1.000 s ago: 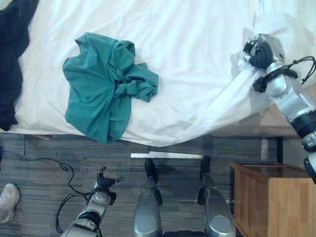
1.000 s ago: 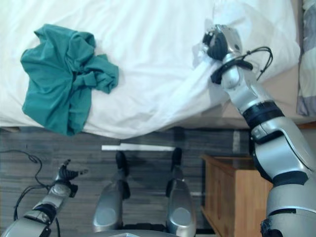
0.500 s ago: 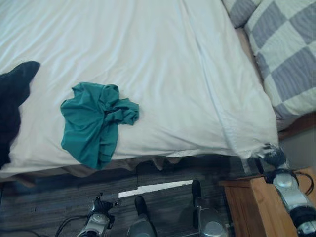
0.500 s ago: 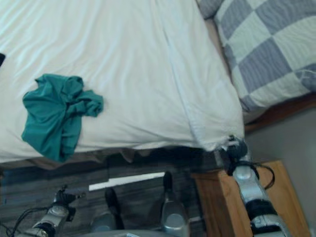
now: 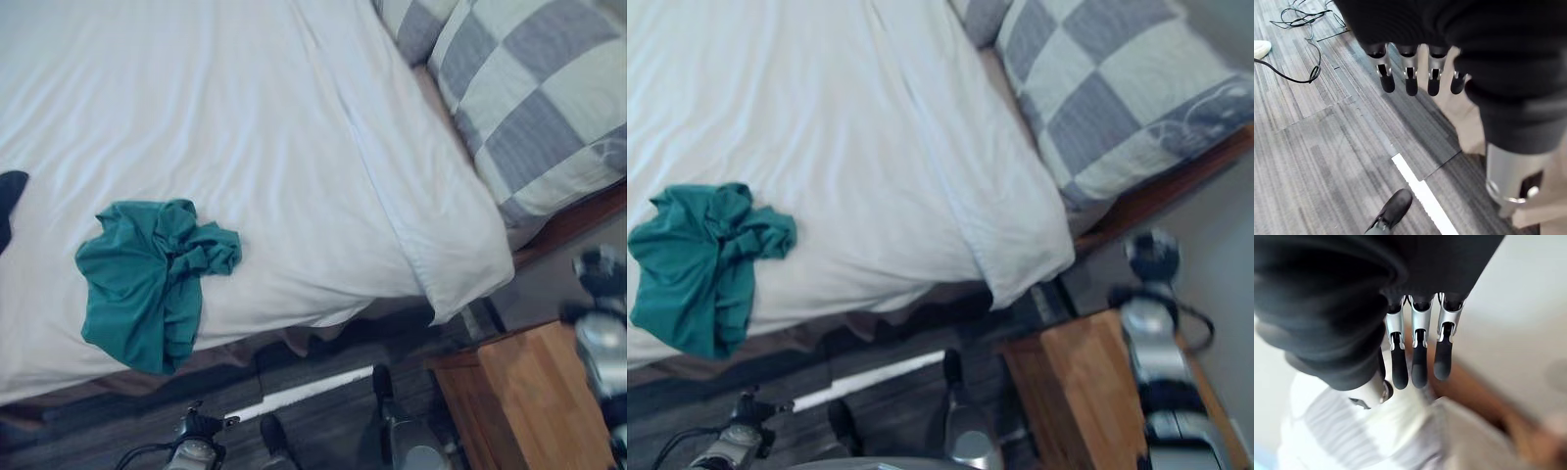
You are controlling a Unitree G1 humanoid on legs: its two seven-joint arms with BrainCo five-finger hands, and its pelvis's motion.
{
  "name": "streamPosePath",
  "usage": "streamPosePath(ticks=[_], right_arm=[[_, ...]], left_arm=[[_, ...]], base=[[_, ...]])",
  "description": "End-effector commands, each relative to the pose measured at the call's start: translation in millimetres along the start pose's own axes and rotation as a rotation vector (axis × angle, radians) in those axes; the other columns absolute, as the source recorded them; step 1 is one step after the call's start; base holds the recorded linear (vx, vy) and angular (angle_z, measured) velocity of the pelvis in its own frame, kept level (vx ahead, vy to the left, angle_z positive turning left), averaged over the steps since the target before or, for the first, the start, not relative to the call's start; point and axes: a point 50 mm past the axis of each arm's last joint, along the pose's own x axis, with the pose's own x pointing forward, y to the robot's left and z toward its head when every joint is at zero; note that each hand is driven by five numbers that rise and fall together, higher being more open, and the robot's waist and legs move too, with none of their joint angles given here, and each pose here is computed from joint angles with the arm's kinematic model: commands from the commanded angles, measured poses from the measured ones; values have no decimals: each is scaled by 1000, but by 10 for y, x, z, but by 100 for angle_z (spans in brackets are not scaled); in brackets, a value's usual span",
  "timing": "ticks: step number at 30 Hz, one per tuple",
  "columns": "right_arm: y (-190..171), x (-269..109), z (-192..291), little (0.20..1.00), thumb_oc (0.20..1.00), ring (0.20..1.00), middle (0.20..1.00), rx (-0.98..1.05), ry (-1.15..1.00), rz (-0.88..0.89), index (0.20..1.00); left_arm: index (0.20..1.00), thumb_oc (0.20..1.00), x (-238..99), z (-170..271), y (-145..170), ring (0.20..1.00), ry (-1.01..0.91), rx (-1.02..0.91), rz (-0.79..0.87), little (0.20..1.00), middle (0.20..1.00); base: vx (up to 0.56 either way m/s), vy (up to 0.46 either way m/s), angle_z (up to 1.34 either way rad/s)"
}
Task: Tidy up the quilt and then pick up the clothes from the bed and put them into the laundry hamper.
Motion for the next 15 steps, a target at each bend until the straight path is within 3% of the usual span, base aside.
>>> streamPosePath(ticks=[1,4,8,10,11,13,14,15], right_arm=[[16,348,748,200,200,200,200,147,-215,-102,200],[127,404,808,200,200,200,200,167,-186,-123,200],[352,305,383,200,200,200,200,170,17,-88,200],[515,-107,-229,200,200,200,200,148,226,-29,200],[516,-112,-232,200,200,200,200,149,227,-29,200],[465,-664,-857,200,200,200,200,64,431,14,200],[465,-668,-859,200,200,200,200,65,432,15,200],[391,-1027,-1192,200,200,200,200,-6,560,64,200]], left_arm=[[1000,1000,86,387,218,1000,-91,-7,81,1000,1000],[1000,1000,90,508,223,1000,-129,-13,95,1000,1000],[1000,1000,94,638,250,1000,-161,-48,111,1000,1000],[1000,1000,94,694,240,1000,-164,-86,121,1000,1000],[1000,1000,94,691,243,1000,-164,-85,121,1000,1000],[1000,1000,95,713,256,1000,-160,-127,139,1000,1000],[1000,1000,95,710,258,1000,-160,-126,139,1000,1000],[1000,1000,95,690,265,1000,-155,-120,141,1000,1000]], base=[[-116,-63,29],[-92,-20,24],[-71,8,7],[-54,30,3],[1,57,-1],[18,60,9],[15,41,5],[16,32,0]])
